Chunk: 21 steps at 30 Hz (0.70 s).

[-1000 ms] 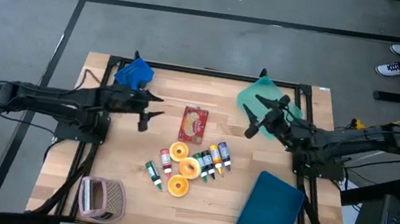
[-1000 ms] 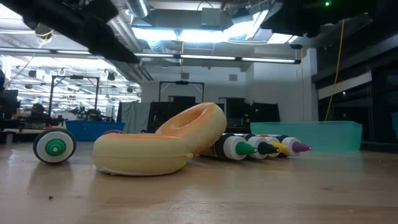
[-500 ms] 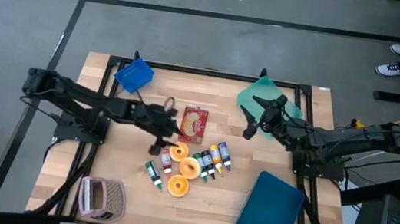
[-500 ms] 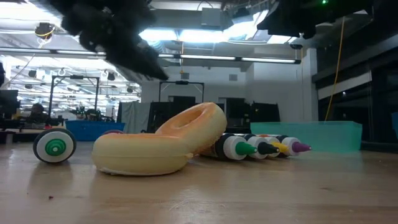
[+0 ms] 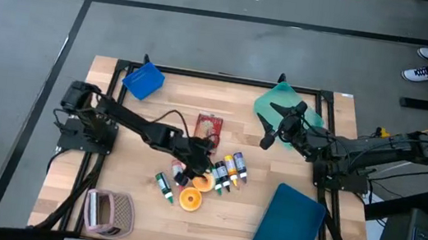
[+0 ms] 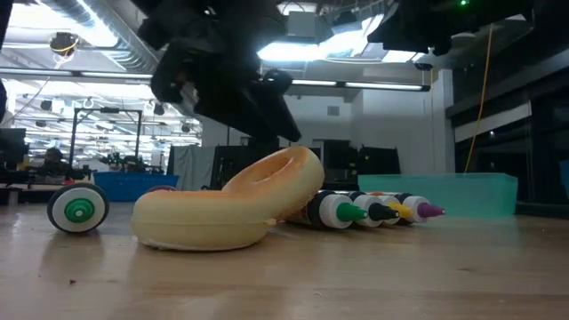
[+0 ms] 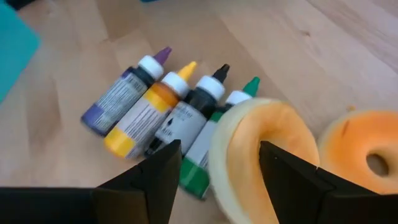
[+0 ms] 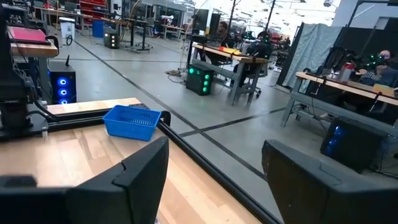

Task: Pick & Place Food Item
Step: Put the middle yellow donut into the top blue bin

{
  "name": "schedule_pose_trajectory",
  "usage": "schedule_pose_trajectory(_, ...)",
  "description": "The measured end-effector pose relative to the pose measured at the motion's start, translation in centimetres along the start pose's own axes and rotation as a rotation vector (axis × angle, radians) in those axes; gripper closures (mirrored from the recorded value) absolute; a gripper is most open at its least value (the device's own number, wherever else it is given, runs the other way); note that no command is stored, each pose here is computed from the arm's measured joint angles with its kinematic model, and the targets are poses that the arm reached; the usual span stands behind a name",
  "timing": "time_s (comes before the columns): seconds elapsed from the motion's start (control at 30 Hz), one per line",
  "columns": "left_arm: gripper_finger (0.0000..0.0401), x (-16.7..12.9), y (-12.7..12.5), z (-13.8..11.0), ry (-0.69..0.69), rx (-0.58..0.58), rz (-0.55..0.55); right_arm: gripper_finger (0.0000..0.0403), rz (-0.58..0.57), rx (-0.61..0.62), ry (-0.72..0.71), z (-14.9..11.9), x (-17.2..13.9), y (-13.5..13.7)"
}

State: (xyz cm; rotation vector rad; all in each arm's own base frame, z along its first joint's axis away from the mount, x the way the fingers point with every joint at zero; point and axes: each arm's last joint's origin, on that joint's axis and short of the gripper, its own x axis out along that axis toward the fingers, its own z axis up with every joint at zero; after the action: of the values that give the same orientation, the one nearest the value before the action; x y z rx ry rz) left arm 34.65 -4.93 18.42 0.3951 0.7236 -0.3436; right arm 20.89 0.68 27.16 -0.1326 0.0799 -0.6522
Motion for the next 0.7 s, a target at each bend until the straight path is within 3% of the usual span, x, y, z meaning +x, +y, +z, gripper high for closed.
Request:
schedule_pose_trajectory(0.23,0.0193,1.7,-0.6,-0.1,0.105,0.050,0.040,0.0149,0.046,0.004,-0.005,0.0,0.0,0.1)
schedule_pose_trajectory(0.7,0.0210,2.4,-0.7,-0.6,0.149,0.059,0.058,0.0149,0.069,0.028,-0.008,0.0,0.0,0.2)
